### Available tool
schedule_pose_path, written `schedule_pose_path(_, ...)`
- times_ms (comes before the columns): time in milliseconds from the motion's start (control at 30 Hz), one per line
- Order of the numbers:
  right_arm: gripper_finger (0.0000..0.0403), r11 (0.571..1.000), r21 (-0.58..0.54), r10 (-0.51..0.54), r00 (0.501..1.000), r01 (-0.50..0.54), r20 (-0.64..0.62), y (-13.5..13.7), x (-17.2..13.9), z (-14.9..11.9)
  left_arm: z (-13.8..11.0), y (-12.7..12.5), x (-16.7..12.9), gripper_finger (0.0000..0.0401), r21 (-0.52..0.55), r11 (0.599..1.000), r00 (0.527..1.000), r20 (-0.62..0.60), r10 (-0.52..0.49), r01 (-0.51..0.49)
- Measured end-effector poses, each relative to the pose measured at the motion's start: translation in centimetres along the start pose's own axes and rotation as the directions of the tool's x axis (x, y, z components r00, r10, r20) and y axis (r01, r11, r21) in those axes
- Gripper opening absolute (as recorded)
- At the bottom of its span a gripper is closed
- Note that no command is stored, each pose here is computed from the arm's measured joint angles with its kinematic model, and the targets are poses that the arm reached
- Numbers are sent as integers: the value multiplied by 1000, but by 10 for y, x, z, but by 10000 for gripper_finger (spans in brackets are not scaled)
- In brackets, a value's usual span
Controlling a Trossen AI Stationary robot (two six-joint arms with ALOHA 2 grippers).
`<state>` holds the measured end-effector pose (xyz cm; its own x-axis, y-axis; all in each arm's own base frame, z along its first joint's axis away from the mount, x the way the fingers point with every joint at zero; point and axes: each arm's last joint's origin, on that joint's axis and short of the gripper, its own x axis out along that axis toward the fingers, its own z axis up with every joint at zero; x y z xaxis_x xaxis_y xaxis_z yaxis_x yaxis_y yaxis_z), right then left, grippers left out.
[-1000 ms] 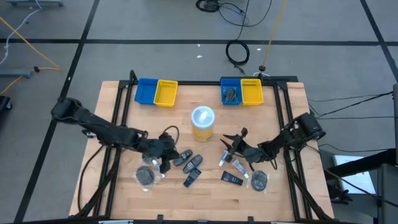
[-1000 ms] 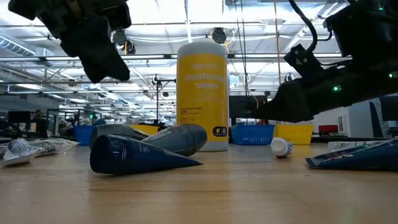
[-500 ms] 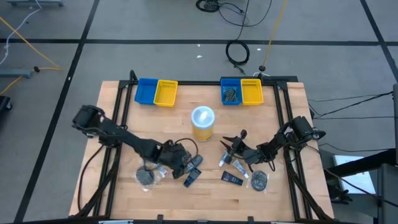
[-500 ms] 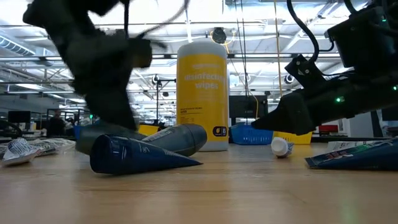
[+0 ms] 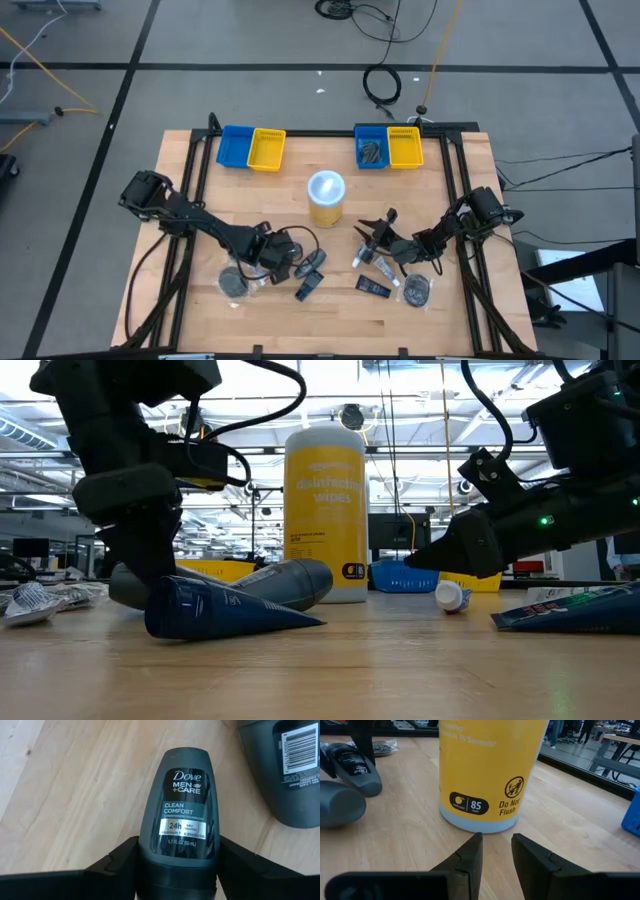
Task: Pick & Place Travel size toiletries
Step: Put the top deodorant into the left yellow bin
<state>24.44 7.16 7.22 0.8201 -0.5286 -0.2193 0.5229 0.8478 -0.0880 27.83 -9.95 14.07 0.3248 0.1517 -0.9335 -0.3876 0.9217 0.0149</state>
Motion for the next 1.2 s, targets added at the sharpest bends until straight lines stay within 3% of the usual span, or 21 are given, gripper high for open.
schedule_pose_path(133, 95, 1000, 2, 0, 1000, 0, 0, 0, 0, 0, 0, 1, 0, 203, 20, 1000, 1000, -5, 11, -10)
schedule_pose_path(233, 95, 1000, 2, 0, 1000, 0, 0, 0, 0, 0, -3, 9, -4, 203, 6, 996, 996, -20, 85, -85)
schedule_pose_path(433, 95, 1000, 0, 0, 1000, 0, -1, 0, 0, 0, 5, 47, -41, 202, -150, 953, 960, 61, 275, -263)
schedule_pose_path(600, 95, 1000, -1, 0, 1000, 0, -1, 0, 0, 0, 30, 94, -62, 205, -274, 910, 925, 132, 357, -312)
schedule_pose_path(733, 95, 1000, -1, 0, 1000, 0, -1, 0, 0, 0, 50, 142, -61, 204, -330, 848, 870, 127, 476, -416)
schedule_pose_path(900, 95, 1000, -1, 0, 1000, 0, -1, 0, 0, 0, 77, 202, -55, 207, -428, 792, 821, 173, 544, -435)
schedule_pose_path(1067, 95, 1000, 0, 0, 1000, 0, 0, 0, 0, 0, 82, 254, -47, 210, -547, 759, 848, 156, 506, -353)
schedule_pose_path(1200, 95, 1000, 3, 0, 1000, 0, -1, 0, 0, 0, 81, 279, -32, 211, -596, 729, 862, 116, 494, -337)
